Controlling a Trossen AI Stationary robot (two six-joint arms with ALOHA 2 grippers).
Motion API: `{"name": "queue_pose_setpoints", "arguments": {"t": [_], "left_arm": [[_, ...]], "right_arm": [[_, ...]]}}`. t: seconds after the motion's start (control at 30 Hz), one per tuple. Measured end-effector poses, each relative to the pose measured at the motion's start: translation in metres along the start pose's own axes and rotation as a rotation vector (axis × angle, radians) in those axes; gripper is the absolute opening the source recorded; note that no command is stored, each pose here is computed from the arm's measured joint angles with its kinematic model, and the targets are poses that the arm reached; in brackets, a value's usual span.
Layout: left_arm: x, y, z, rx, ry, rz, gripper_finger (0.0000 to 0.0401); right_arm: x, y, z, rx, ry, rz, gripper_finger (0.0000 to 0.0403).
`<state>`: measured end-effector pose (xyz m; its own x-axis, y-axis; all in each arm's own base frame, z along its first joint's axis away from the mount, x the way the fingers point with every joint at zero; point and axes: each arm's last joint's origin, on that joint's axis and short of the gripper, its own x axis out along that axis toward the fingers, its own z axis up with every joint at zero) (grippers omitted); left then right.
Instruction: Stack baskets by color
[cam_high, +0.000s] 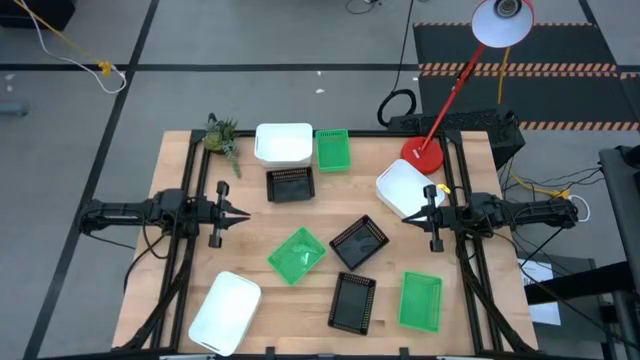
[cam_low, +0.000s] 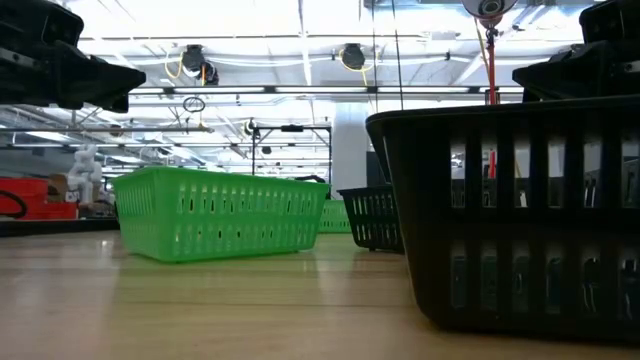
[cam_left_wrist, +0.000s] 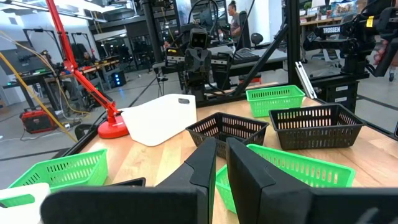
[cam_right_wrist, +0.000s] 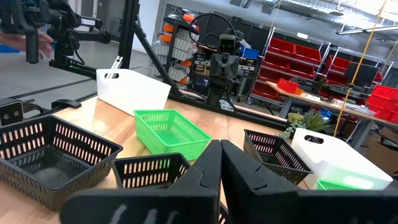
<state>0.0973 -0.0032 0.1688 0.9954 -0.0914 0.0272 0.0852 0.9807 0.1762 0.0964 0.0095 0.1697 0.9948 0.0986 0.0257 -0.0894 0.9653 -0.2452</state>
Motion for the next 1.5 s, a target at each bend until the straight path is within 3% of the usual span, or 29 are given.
{"name": "queue_pose_setpoints", "arguments": {"t": [0.6, 0.87, 1.1, 1.5], "left_arm": [[0.000, 0.000, 0.000, 0.004, 0.000, 0.001, 0.0042], [0.000, 0.000, 0.000, 0.004, 0.002, 0.014, 0.0042], [0.000, 0.000, 0.000, 0.001, 0.003, 0.014, 0.0042], [0.000, 0.000, 0.000, 0.000, -0.001, 0.015, 0.0042]], "right_arm": [[0.000, 0.000, 0.000, 0.000, 0.000, 0.000, 0.0000], [0.000, 0.000, 0.000, 0.183, -0.004, -0.001, 0.0000], [0.001, 0.000, 0.000, 0.210, 0.040, 0.005, 0.0000], [0.004, -0.019, 0.077, 0.240, 0.096, 0.012, 0.0000]]}}
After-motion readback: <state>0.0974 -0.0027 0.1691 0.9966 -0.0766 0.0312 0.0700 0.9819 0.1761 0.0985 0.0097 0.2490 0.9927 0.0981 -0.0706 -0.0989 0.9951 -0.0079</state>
